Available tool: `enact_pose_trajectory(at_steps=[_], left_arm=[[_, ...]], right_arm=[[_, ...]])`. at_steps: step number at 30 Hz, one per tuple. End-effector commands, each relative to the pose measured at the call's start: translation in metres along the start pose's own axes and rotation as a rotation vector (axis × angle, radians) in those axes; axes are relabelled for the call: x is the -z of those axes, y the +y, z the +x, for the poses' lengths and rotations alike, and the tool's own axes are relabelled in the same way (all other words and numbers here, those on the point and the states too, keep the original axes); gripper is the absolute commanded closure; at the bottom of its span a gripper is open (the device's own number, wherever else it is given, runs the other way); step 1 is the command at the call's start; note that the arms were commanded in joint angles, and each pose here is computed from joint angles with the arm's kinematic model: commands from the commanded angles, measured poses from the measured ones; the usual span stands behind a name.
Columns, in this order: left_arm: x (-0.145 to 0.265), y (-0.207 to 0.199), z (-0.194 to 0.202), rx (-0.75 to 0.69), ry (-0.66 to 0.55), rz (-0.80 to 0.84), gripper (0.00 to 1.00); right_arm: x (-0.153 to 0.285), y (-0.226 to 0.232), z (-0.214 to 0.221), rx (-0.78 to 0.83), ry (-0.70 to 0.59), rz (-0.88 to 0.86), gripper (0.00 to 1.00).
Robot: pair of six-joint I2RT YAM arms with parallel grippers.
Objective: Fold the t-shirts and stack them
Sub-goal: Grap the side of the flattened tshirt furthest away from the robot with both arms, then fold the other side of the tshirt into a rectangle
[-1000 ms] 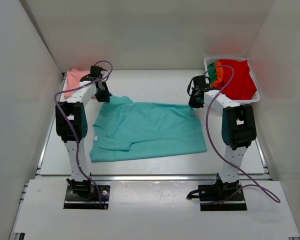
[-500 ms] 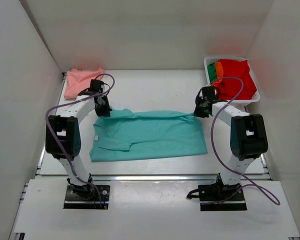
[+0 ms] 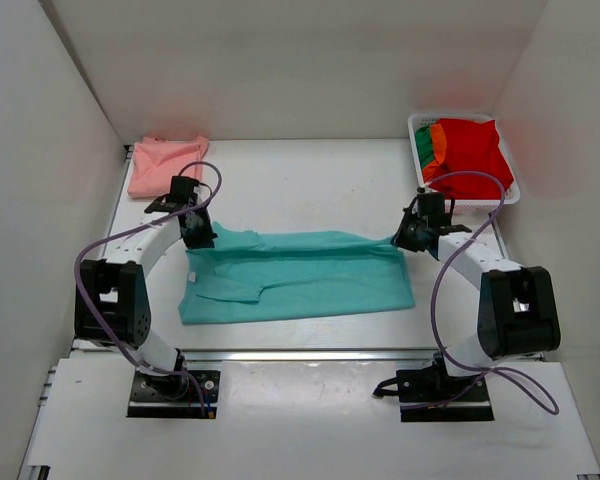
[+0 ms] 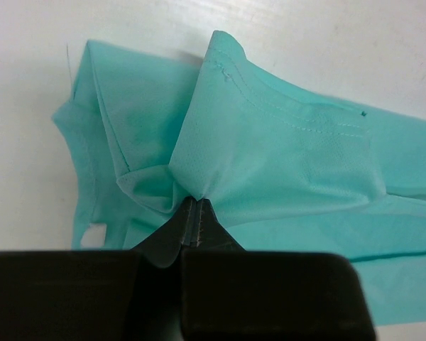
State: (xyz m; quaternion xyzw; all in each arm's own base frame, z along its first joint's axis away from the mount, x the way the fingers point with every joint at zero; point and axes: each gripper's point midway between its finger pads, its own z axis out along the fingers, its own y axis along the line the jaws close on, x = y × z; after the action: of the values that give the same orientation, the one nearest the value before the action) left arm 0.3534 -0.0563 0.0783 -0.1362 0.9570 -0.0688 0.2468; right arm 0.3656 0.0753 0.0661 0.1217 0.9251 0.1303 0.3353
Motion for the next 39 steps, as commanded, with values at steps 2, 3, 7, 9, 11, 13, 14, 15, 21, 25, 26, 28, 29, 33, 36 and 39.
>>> enact_pose_trajectory(at_steps=[2, 3, 7, 9, 11, 13, 14, 15, 21, 25, 26, 28, 29, 33, 36, 39], left_arm=[[0.017, 0.004, 0.008, -0.002, -0.036, -0.008, 1.0], [0.02, 0.003, 0.009, -0.004, -0.044, -0.006, 1.0], [0.023, 0.008, 0.023, -0.002, -0.033, -0.017, 1.0], [0.024, 0.01, 0.032, -0.006, -0.017, -0.016, 1.0], [0.023, 0.014, 0.04, -0.004, -0.009, -0.026, 1.0], [0.025, 0.015, 0.046, -0.007, -0.004, -0.027, 1.0], [0.025, 0.016, 0.048, -0.004, -0.003, -0.027, 1.0], [0.026, 0.017, 0.05, -0.002, -0.005, -0.029, 1.0], [0.026, 0.022, 0.063, 0.014, 0.012, -0.037, 1.0], [0.031, 0.029, 0.06, 0.053, 0.002, -0.064, 0.71], [0.034, 0.029, 0.057, 0.06, -0.012, -0.071, 0.69], [0.043, 0.027, 0.046, 0.063, -0.036, -0.097, 0.65], [0.048, 0.027, 0.041, 0.07, -0.052, -0.113, 0.62], [0.06, 0.018, 0.033, 0.069, -0.082, -0.107, 0.61], [0.064, 0.002, 0.029, 0.073, -0.097, -0.049, 0.62], [0.06, -0.007, 0.035, 0.088, -0.076, 0.003, 0.63]], right_arm=[[0.013, -0.004, -0.009, 0.014, -0.07, -0.026, 1.0], [0.014, -0.006, -0.008, 0.013, -0.072, -0.021, 1.0], [0.018, -0.009, 0.004, 0.015, -0.057, -0.026, 1.0], [0.019, -0.009, 0.011, 0.011, -0.05, -0.03, 1.0], [0.02, -0.012, 0.012, 0.013, -0.05, -0.027, 1.0], [0.02, -0.01, 0.019, 0.02, -0.039, -0.032, 0.99], [0.02, -0.013, 0.023, 0.017, -0.028, -0.027, 1.0], [0.021, -0.012, 0.022, 0.012, -0.035, -0.032, 1.0], [0.021, -0.015, 0.032, 0.02, -0.013, -0.03, 1.0], [0.029, -0.021, 0.045, 0.006, 0.023, 0.017, 0.73], [0.032, -0.025, 0.049, 0.006, 0.035, 0.032, 0.65], [0.043, -0.024, 0.048, 0.012, 0.011, 0.026, 0.57], [0.047, -0.024, 0.048, 0.01, -0.007, 0.027, 0.55], [0.058, -0.029, 0.027, -0.019, -0.088, -0.002, 0.59], [0.059, -0.028, 0.013, -0.036, -0.103, -0.038, 0.63], [0.052, -0.022, 0.007, -0.033, -0.084, -0.06, 0.66]])
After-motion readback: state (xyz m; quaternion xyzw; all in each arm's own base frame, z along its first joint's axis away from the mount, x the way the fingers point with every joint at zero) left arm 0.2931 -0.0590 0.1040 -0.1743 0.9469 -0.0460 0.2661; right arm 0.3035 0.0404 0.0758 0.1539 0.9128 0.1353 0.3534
